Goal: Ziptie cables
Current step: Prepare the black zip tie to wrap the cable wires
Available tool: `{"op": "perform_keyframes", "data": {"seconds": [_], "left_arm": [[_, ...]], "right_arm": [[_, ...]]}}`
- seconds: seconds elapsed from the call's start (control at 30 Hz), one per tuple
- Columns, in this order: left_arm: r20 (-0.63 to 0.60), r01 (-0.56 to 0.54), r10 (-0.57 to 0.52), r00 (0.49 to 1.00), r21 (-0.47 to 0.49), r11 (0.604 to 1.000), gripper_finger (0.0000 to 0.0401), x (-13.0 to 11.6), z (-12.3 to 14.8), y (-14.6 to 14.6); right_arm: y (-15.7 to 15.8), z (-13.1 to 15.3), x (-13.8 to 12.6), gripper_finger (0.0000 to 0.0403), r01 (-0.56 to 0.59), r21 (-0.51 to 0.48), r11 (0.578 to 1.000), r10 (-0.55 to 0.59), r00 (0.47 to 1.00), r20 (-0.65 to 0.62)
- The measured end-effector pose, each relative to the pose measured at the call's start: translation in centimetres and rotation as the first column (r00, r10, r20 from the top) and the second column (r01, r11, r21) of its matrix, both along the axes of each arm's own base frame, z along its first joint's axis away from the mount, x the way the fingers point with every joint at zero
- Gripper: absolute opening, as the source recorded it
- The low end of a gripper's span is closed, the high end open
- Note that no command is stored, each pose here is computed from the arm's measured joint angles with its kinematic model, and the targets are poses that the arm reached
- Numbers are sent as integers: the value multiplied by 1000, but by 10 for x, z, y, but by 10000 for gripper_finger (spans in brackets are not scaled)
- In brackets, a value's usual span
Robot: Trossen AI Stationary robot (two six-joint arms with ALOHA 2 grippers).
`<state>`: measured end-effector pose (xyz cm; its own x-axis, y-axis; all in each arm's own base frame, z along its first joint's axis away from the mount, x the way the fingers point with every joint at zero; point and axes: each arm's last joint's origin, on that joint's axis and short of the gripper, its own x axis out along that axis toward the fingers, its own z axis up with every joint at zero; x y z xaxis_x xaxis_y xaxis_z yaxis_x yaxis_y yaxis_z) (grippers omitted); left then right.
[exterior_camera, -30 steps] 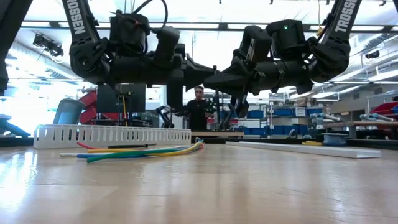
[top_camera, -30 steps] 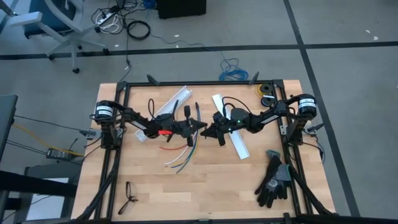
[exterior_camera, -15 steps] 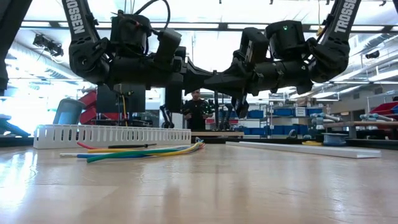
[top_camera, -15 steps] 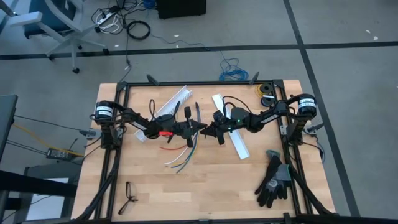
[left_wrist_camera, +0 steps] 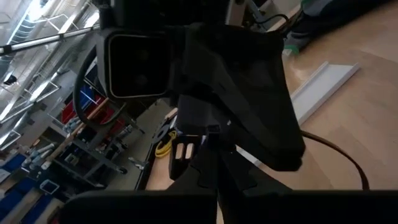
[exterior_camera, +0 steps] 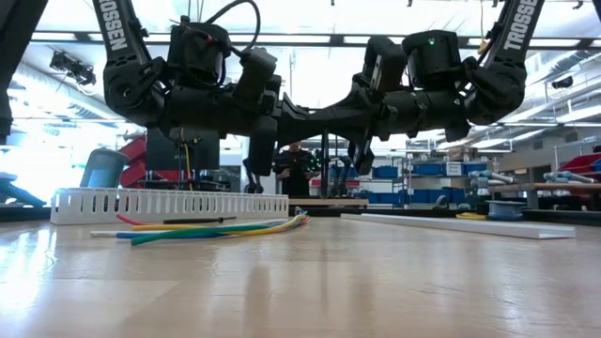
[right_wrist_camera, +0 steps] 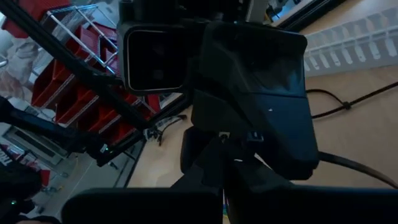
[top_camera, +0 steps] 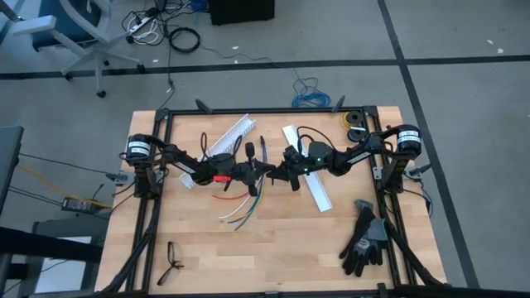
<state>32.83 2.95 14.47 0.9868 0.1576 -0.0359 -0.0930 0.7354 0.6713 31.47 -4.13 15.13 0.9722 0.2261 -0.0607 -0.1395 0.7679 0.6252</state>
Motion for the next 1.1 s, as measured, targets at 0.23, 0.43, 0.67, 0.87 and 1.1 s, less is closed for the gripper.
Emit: {"op": "perform_keyframes", "data": {"seconds": [0.23, 0.43, 0.67, 0.87, 1.1], "left_arm": [[0, 0, 0, 1000, 0, 1000, 0, 0, 0, 0], [9, -4, 4, 1000, 0, 1000, 0, 0, 1, 0], [16, -60, 61, 998, -49, 997, 0, -1, 1, 8], [55, -119, 150, 987, -374, 920, 0, -4, 0, 30], [27, -160, 240, 970, -671, 724, 0, -11, -7, 58]], "right_arm": [[-1, 0, 0, 0, 12, -17, 1000, -12, 1000, 2], [-1, -2, 0, 0, -4, -81, 997, 4, 1000, 2], [4, -23, -4, 1, -63, -239, 969, 19, 983, -182], [17, -43, -10, 1, -154, -502, 851, -36, 937, -348], [36, -42, -8, 11, -190, -703, 685, -45, 952, -302]]}}
